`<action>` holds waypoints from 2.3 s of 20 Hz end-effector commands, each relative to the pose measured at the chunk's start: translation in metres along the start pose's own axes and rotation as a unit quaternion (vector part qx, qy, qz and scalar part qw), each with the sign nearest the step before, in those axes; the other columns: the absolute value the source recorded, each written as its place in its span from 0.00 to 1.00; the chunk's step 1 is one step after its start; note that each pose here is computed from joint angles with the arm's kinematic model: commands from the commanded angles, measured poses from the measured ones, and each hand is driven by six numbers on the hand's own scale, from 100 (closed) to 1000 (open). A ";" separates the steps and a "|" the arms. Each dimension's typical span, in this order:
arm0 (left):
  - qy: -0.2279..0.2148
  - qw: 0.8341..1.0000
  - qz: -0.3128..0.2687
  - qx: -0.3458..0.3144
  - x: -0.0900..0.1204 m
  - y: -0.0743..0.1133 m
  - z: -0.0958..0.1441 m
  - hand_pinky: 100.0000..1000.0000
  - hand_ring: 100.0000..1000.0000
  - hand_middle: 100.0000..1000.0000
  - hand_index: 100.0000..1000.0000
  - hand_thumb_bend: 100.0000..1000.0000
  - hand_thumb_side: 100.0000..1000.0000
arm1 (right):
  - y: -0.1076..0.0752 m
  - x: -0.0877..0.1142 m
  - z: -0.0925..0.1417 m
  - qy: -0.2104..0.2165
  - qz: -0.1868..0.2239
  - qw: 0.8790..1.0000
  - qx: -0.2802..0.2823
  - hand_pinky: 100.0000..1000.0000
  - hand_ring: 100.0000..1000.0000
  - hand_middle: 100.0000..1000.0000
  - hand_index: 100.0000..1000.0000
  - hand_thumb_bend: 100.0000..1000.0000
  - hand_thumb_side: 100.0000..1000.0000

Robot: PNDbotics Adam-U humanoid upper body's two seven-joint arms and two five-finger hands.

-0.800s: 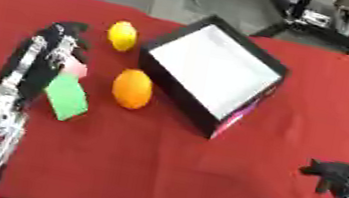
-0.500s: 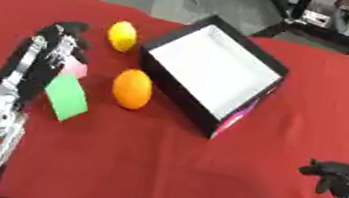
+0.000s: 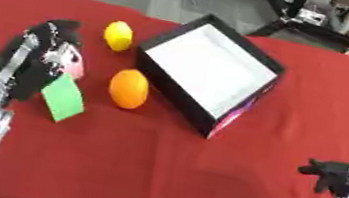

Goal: Pick up objects on the table and place them in the box.

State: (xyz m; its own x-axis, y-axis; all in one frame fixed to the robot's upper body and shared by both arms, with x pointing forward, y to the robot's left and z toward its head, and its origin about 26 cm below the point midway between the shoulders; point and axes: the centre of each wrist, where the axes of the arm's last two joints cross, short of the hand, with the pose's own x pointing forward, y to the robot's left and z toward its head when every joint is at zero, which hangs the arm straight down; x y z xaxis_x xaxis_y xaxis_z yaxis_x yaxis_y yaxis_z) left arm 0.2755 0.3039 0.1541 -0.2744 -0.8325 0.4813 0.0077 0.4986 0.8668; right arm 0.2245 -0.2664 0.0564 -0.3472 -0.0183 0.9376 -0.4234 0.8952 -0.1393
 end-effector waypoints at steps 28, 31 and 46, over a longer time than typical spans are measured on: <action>0.162 0.925 -0.298 -0.172 -0.038 0.005 0.000 0.73 0.64 0.71 0.92 0.32 0.81 | -0.002 0.008 -0.003 -0.009 0.009 1.000 0.005 1.00 0.69 0.35 0.65 0.00 0.43; 0.164 0.925 -0.293 -0.179 -0.043 -0.001 -0.001 0.73 0.65 0.71 0.92 0.33 0.81 | -0.002 0.008 -0.003 -0.008 0.009 1.000 0.005 1.00 0.69 0.35 0.65 0.00 0.44; 0.157 0.941 -0.255 -0.158 -0.053 -0.013 -0.002 0.69 0.46 0.42 0.69 0.00 0.10 | -0.002 0.008 -0.002 -0.008 0.010 1.000 0.004 1.00 0.69 0.35 0.65 0.00 0.44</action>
State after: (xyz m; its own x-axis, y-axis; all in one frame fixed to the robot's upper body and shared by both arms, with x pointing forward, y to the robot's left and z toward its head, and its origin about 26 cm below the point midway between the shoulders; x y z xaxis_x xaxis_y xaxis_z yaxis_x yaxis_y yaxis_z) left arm 0.2911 0.3378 0.1093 -0.0275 -0.9992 -0.0273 0.2845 -0.0340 0.9581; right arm 0.2247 -0.2665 0.0567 -0.3414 -0.0174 0.9398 -0.4249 0.8947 -0.1378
